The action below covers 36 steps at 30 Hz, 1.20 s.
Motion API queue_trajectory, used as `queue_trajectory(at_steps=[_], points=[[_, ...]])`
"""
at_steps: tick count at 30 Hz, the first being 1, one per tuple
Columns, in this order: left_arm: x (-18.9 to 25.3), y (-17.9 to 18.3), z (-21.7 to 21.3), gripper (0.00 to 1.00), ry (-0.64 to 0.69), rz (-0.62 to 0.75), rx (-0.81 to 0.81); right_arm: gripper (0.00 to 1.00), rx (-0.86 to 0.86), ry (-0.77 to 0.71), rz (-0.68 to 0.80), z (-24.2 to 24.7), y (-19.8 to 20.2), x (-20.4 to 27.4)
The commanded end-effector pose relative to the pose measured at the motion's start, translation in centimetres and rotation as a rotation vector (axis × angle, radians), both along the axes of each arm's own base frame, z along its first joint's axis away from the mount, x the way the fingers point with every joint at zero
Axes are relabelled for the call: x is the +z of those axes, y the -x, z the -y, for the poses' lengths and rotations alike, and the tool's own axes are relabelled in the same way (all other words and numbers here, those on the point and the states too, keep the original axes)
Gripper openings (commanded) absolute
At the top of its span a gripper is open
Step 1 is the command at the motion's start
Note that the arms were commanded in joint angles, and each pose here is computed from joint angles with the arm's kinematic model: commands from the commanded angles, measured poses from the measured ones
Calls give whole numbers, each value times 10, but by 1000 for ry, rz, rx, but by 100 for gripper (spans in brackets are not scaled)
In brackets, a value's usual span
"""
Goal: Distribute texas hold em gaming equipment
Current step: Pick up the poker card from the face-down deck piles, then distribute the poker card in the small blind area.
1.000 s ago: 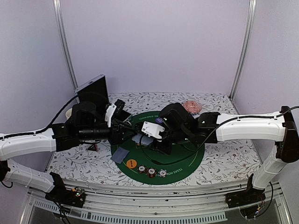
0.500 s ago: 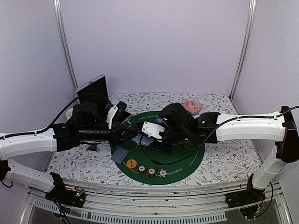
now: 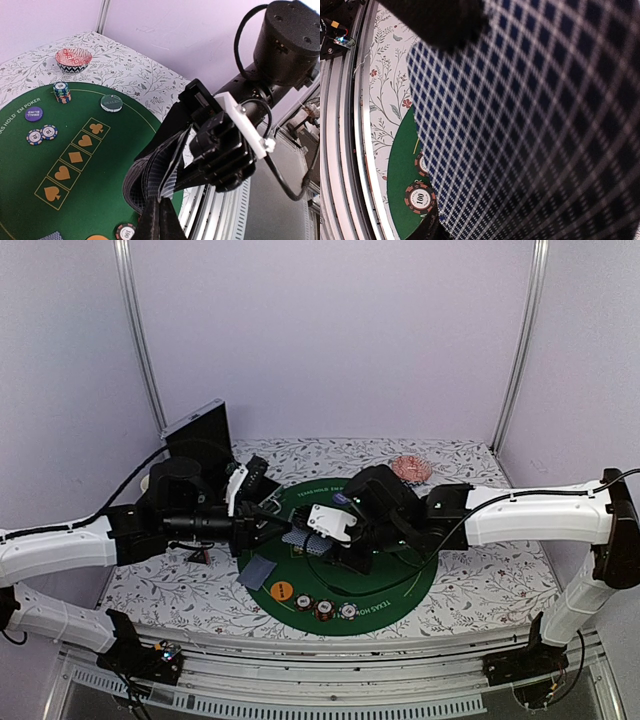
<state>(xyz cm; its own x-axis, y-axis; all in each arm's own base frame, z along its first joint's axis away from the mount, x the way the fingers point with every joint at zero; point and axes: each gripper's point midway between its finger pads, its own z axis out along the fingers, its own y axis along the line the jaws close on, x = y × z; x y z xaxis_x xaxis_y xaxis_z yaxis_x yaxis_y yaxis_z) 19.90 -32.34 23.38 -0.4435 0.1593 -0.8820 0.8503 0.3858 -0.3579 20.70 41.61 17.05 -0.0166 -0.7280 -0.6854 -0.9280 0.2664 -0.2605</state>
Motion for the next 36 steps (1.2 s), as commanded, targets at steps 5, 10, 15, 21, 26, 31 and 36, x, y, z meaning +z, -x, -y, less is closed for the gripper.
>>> queue_trajectory(at_steps=[5,10,15,21,26,31,36], points=[[0,3,-5,0,2,8,8,43,-29,-48,22,8,-4,20],[5,2,-6,0,13,14,15,43,-35,-53,23,10,-6,22],[21,0,-13,0,49,35,31,43,-48,-36,12,19,-7,12],[31,-7,-27,0,50,33,75,43,-83,-38,4,30,-16,7],[44,-12,-37,0,79,38,101,43,-103,-41,-8,36,-21,1],[48,-26,-51,0,84,24,171,43,-120,-40,-7,41,-23,0],[46,-61,-79,0,95,-14,369,43,-140,-41,-6,47,-26,0]])
